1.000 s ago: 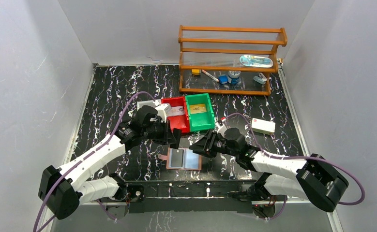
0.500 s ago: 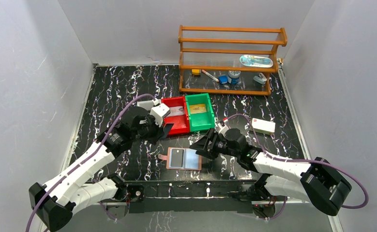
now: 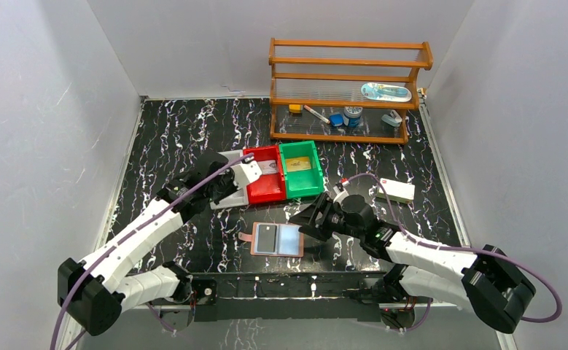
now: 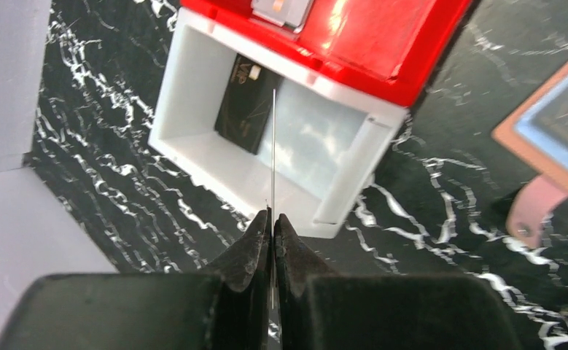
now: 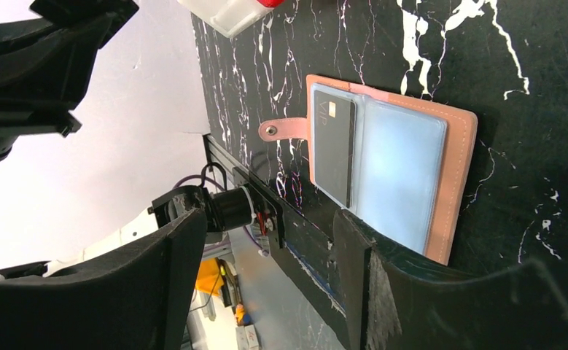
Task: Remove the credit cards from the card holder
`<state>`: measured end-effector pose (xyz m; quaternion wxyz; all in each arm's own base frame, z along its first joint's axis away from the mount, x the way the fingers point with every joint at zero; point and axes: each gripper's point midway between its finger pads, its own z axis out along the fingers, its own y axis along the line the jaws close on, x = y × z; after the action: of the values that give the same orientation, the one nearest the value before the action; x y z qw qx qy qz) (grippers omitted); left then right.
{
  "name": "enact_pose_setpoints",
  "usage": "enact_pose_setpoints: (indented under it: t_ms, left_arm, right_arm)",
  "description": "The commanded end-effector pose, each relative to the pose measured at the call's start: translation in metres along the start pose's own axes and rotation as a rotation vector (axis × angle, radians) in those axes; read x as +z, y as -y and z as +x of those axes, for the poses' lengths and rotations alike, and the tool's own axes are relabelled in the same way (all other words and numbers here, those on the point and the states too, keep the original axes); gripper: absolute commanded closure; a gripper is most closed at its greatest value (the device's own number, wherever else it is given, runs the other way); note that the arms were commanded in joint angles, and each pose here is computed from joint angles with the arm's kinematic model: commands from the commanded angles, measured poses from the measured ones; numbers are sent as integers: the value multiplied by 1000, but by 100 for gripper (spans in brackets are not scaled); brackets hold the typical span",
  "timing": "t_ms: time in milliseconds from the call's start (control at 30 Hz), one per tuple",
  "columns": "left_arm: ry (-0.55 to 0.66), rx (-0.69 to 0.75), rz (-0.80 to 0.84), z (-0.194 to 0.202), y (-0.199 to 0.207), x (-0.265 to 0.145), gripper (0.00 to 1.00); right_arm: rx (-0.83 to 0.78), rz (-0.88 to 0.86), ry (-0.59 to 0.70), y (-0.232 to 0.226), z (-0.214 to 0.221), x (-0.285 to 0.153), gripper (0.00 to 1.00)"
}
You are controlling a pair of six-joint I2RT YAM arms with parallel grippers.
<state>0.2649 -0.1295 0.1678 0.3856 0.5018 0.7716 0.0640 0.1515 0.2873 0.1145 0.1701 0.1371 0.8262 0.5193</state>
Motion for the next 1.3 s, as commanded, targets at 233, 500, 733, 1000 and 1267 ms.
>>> enact_pose_setpoints:
  t_ms: [233, 500, 733, 1000, 1267]
  left_arm:
    - [8, 216, 14, 4, -40, 36, 100]
    - [-7, 245, 20, 2, -49, 59, 100]
    - [-41, 255, 32, 16, -52, 79, 100]
    - [-59, 240, 24, 26, -59, 108, 100]
    - [-81, 270, 11, 38, -59, 135, 100]
  right_arm:
    - [40, -7, 63, 3, -7, -8, 27]
    - [57, -10, 99, 6, -11, -13, 26]
    - [62, -19, 147, 6, -18, -18, 21]
    - [42, -28, 179, 2, -23, -23, 19]
    - [39, -15, 233, 3, -33, -27, 15]
